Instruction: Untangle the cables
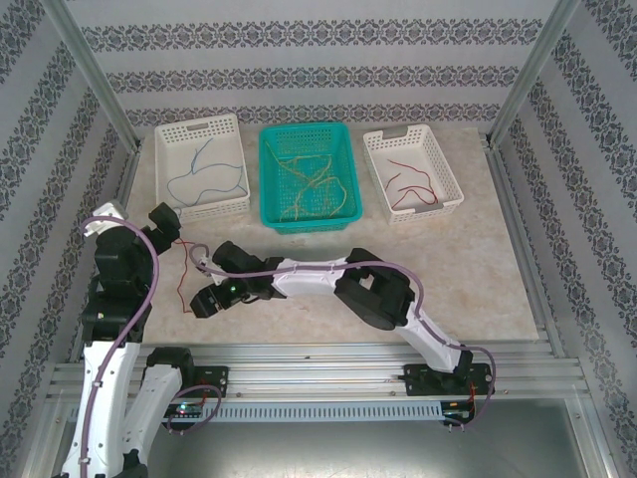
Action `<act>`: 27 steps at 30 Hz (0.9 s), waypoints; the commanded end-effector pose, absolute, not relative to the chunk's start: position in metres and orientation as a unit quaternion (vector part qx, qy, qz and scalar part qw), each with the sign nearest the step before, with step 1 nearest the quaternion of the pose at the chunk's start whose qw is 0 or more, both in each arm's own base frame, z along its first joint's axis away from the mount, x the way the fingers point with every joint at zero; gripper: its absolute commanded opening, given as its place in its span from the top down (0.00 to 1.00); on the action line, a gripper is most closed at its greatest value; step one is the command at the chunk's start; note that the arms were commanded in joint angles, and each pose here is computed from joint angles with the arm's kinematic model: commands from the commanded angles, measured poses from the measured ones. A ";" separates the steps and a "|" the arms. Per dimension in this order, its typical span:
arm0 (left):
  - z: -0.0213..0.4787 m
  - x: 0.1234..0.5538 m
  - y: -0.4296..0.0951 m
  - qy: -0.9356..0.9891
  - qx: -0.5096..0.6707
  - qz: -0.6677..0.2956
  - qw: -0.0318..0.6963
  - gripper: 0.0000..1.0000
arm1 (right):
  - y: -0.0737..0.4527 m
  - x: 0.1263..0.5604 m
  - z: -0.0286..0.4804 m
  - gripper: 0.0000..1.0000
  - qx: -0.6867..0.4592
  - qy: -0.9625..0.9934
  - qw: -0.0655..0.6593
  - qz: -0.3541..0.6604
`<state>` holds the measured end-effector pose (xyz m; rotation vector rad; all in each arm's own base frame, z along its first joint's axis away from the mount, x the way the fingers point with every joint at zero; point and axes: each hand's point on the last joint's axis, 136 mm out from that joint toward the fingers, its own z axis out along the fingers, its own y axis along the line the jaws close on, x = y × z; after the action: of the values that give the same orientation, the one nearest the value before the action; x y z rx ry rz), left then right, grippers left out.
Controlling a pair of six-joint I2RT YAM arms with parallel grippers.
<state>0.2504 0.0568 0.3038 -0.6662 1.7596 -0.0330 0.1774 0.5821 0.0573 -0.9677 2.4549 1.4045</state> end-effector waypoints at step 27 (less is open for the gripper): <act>0.310 0.251 0.057 0.743 -0.284 -0.016 0.605 0.00 | 0.607 0.155 0.043 0.57 -0.295 0.807 0.023 0.512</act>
<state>0.2495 0.0588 0.3050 -0.6722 1.7505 -0.0234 0.1615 0.6043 0.0490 -0.8951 2.5014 1.5823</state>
